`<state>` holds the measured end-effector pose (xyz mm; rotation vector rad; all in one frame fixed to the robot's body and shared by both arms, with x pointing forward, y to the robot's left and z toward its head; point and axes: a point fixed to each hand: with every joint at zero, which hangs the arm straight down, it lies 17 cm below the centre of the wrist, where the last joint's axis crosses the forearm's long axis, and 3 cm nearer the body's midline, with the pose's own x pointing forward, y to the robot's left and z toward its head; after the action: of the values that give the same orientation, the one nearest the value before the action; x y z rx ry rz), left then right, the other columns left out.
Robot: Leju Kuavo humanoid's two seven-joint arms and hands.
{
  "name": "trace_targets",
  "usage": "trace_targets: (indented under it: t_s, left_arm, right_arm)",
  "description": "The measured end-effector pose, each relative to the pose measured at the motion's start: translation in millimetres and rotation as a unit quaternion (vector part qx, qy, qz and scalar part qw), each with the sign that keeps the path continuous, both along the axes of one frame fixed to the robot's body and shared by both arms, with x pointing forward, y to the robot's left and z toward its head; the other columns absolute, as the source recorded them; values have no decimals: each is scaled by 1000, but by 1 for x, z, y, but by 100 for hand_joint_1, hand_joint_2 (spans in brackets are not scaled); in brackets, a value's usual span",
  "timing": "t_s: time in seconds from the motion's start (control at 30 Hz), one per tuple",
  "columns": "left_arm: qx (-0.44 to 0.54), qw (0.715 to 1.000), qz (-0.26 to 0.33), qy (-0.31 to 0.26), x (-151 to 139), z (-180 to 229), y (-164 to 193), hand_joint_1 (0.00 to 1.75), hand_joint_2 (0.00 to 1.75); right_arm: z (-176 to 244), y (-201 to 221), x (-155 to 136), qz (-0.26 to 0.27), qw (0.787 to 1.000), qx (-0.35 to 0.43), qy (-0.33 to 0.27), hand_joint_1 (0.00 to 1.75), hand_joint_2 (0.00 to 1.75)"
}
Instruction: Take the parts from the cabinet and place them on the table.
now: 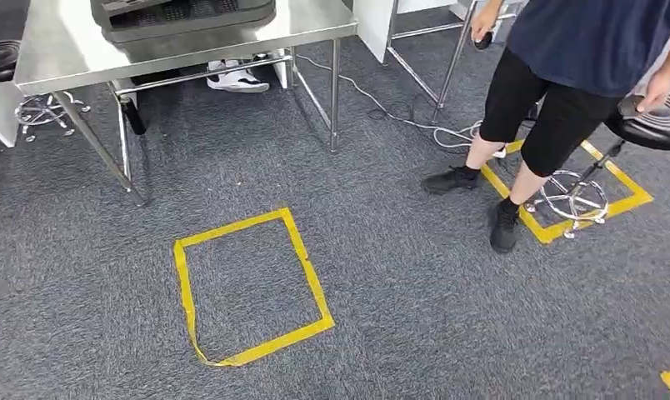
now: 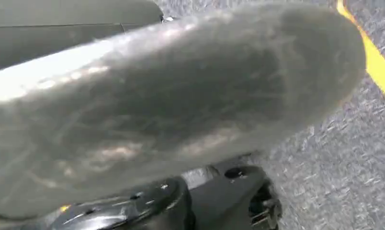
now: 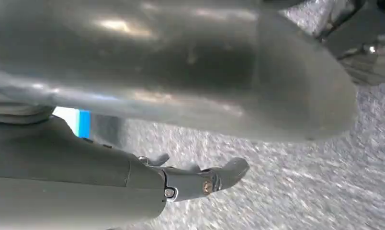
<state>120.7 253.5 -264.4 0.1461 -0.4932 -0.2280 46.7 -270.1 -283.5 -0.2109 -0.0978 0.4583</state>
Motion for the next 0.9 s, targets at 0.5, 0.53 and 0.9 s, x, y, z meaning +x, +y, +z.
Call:
trace_targets:
  t_s: [0.5,0.53,0.9]
  left_arm:
    - [-1,1000,0,-5,3,1,-1,0,0]
    - [-1,1000,-1,-5,3,1,-1,0,0]
    - [-1,1000,0,-3,-1,0,1,0,0]
  right_arm:
    - [0,-1,3,0,1000,0,-2,0,0]
    - [0,-2,3,0,1000,0,-1,0,0]
    - [0,4,2,1,1000,5,-1,0,0]
